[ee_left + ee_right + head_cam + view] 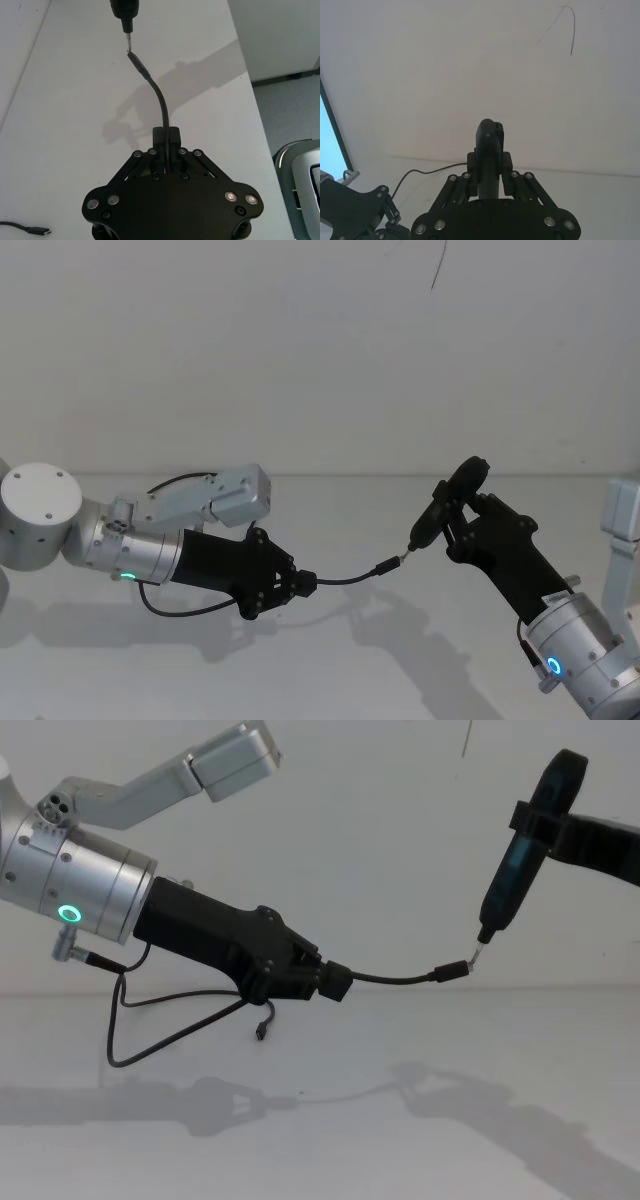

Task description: Pick up the data cable with the one hand.

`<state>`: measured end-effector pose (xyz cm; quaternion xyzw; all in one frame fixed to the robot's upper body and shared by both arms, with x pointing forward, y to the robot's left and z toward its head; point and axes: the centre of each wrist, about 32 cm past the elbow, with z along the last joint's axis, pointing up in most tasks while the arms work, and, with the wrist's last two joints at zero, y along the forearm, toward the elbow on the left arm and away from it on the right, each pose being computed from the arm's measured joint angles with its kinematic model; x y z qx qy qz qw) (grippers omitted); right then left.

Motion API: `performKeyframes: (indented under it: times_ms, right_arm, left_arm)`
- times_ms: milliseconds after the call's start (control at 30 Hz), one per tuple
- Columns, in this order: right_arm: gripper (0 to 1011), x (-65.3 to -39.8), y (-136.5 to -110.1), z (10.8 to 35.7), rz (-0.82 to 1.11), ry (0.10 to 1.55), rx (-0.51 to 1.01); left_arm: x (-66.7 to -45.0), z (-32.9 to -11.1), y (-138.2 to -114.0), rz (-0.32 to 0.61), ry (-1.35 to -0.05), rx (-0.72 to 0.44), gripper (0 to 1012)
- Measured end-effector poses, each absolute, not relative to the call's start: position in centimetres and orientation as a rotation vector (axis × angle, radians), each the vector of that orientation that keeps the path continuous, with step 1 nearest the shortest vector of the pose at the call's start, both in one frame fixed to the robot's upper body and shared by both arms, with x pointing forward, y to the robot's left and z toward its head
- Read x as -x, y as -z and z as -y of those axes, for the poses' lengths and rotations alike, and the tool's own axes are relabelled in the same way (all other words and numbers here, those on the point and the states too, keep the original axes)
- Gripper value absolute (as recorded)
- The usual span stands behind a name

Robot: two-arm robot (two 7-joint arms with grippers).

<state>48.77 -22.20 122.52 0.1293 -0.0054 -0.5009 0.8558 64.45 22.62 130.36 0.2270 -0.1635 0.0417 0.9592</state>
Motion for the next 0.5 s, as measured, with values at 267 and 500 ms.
performKeyframes:
  times_ms: [267,500]
  right_arm:
    - [263,-48.89,-122.52,22.15,0.012,1.048,-0.271]
    - [263,-48.95,-122.51,22.14,0.012,1.046,-0.271]
  left_arm:
    - [-64.45,-22.62,-130.36,0.331,-0.085,-0.460,65]
    - [-64.45,-22.63,-130.36,0.331,-0.085,-0.460,65]
